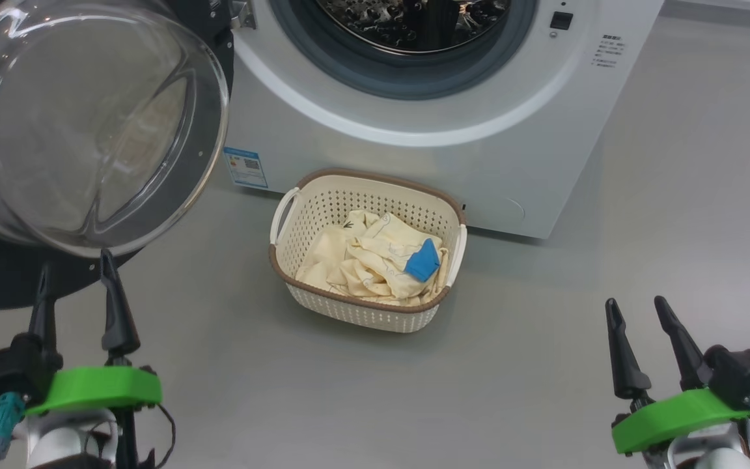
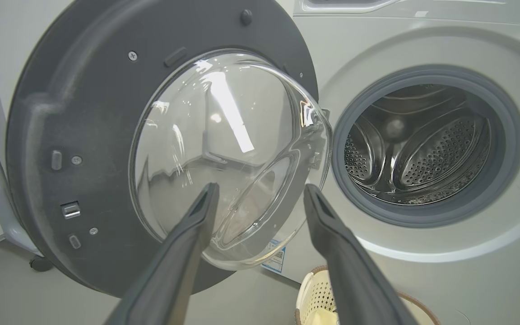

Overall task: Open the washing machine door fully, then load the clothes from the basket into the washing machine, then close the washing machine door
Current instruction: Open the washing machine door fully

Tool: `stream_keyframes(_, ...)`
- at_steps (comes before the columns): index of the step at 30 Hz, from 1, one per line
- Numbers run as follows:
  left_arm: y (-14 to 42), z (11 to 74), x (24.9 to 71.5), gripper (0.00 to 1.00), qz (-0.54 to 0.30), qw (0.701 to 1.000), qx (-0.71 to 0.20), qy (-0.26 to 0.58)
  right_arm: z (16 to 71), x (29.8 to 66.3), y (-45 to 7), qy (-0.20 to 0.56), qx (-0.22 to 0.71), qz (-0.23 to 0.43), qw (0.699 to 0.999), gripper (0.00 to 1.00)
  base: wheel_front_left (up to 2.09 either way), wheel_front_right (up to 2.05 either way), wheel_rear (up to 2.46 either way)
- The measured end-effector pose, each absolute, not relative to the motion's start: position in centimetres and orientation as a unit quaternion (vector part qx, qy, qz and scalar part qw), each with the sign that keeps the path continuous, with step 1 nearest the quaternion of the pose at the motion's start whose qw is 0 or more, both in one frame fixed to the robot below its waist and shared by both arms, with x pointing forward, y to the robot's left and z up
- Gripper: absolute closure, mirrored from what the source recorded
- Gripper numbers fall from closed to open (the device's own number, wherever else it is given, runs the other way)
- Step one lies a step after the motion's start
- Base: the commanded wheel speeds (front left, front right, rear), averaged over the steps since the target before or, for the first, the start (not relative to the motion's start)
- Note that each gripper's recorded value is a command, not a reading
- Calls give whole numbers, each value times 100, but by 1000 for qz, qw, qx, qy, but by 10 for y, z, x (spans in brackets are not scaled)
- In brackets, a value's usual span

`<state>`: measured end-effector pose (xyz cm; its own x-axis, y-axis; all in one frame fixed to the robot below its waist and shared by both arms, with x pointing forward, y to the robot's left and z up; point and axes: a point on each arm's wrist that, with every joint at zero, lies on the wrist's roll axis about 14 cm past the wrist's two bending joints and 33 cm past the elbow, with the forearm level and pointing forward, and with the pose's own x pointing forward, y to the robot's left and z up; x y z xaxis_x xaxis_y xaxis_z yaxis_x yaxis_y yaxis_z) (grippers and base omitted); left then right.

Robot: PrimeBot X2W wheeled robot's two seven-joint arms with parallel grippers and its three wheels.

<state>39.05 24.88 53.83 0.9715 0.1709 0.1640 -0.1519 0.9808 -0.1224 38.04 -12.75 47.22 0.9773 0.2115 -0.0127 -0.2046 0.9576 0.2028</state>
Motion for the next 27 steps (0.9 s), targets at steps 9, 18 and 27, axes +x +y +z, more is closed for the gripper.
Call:
stream_keyframes(9, 216, 505, 376, 0, 30, 995, -90, -44, 478, 367, -154, 6, 101, 62, 993, 0, 0, 0, 0)
stream_keyframes(18, 180, 493, 367, 0, -23, 994, -106, -23, 484, 352, -183, -6, 99, 17, 995, 0, 0, 0, 0)
stream_keyframes(27, 155, 479, 364, 0, -57, 990, -126, 4, 480, 329, -210, -3, 95, -31, 995, 0, 0, 0, 0)
